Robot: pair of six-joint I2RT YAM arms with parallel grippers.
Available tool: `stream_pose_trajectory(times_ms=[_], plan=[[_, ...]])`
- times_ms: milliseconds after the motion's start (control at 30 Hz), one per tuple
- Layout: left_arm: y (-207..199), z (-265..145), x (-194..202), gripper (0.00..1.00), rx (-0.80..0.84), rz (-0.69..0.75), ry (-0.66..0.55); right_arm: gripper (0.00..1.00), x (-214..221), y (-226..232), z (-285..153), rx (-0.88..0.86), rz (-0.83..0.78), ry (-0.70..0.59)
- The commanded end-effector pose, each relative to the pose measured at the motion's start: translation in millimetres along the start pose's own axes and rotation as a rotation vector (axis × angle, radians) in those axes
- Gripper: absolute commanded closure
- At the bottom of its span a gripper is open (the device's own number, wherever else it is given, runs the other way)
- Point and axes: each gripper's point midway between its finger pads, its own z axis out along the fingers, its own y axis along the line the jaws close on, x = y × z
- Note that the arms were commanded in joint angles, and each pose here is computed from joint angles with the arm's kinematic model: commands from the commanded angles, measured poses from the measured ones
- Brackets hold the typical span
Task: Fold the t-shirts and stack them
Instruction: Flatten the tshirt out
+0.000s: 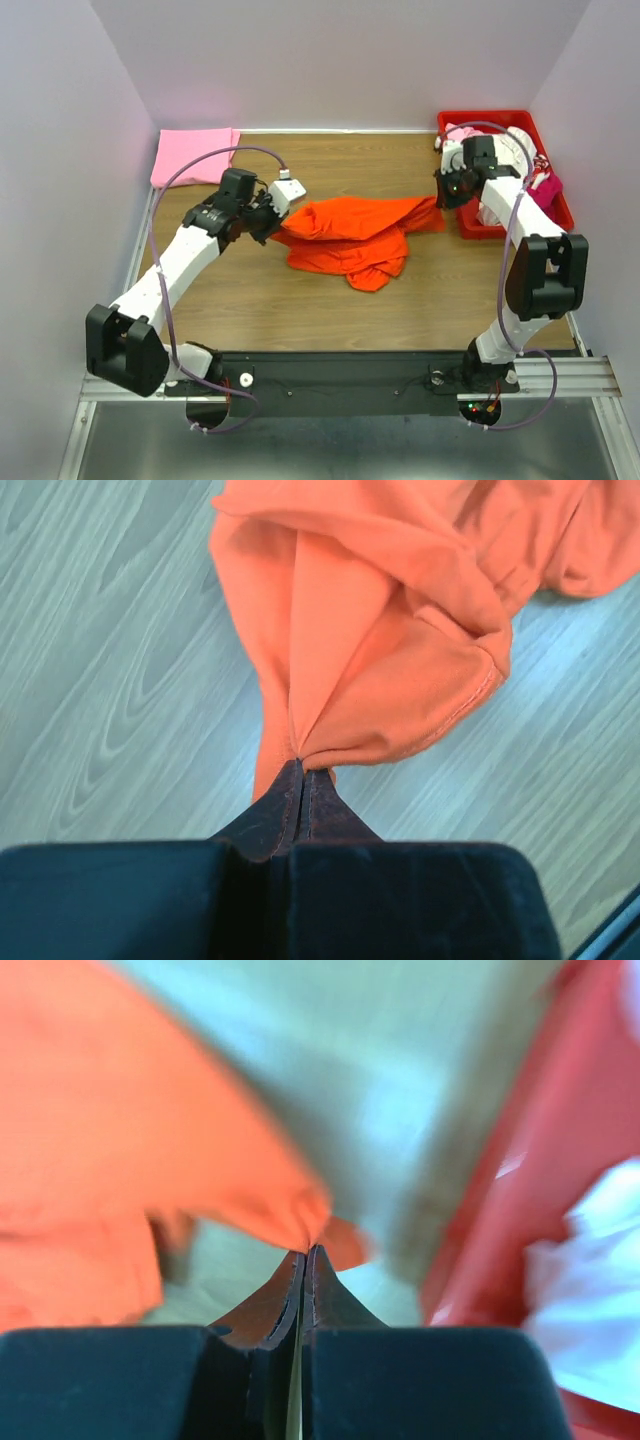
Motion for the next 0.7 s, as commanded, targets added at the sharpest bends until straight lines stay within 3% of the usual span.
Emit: stream_pose_trajectory(times_ms=[0, 333, 667], plan=[[10.6, -20.4, 21.5, 1.0, 0.017, -0.027, 0.042, 0.99, -66.9, -8.0, -51.9, 0.057, -0.074, -0.208], [93.0, -39.5, 47.8, 1.0, -0.057, -0.237, 0.066, 0.99, -104.0, -14.0, -86.2, 0.106, -0.155, -0.289], [122.3, -28.3, 56.2, 1.0, -0.058, -0.282, 0.087, 1.0, -108.8, -5.4, -80.2, 0.041, -0.162, -0.294]])
